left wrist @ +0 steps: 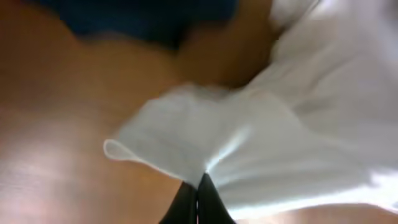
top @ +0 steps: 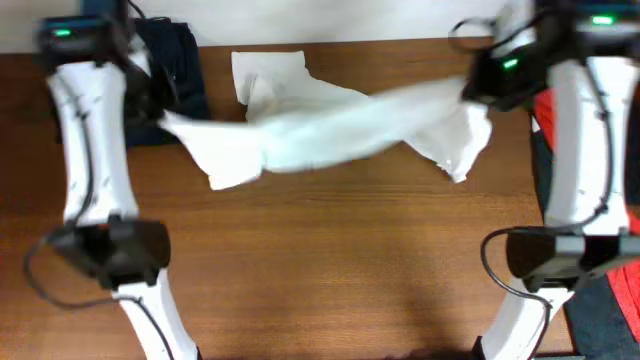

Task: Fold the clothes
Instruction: 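Lift the shirt with both grippers and shake it out over the table, then lower the shirt onto the table with both grippers and release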

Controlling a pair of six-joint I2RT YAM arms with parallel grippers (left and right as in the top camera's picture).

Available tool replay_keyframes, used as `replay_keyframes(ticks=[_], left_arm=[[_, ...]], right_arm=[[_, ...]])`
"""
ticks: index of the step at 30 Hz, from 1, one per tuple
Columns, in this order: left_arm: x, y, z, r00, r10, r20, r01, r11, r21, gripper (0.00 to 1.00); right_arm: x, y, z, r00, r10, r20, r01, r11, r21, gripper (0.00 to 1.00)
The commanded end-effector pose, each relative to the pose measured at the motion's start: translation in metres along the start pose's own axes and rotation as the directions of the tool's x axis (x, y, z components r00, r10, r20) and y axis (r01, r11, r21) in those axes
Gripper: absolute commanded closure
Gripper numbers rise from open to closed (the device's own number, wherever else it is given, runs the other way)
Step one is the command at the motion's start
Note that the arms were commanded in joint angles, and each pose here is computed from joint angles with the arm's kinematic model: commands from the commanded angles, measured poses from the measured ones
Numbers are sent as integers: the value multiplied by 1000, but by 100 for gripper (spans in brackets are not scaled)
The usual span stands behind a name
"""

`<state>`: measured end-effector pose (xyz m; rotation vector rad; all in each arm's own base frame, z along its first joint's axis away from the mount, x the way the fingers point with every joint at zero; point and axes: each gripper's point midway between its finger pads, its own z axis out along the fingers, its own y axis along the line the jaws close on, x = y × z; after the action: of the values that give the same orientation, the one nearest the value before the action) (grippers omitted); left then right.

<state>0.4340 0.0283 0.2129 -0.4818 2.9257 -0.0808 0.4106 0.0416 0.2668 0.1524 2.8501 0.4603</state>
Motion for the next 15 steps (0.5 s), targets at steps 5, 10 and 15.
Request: replay_keyframes(ticks=[5,10,15], left_arm=[[23,-13,-68,991,65,119,-75,994,82,100],[76,-34,-109,990,76,120,-105,961,255,99],[167,-30,-62,983,114,-143,-82,973,214,96]], right_arm=[[47,18,5,994,-43,-99,48,998,48,94],[88,-5,10,982,-3,-189,28,991,133,96],[123,-23,31,947,66,-314,-6,982,188,66]])
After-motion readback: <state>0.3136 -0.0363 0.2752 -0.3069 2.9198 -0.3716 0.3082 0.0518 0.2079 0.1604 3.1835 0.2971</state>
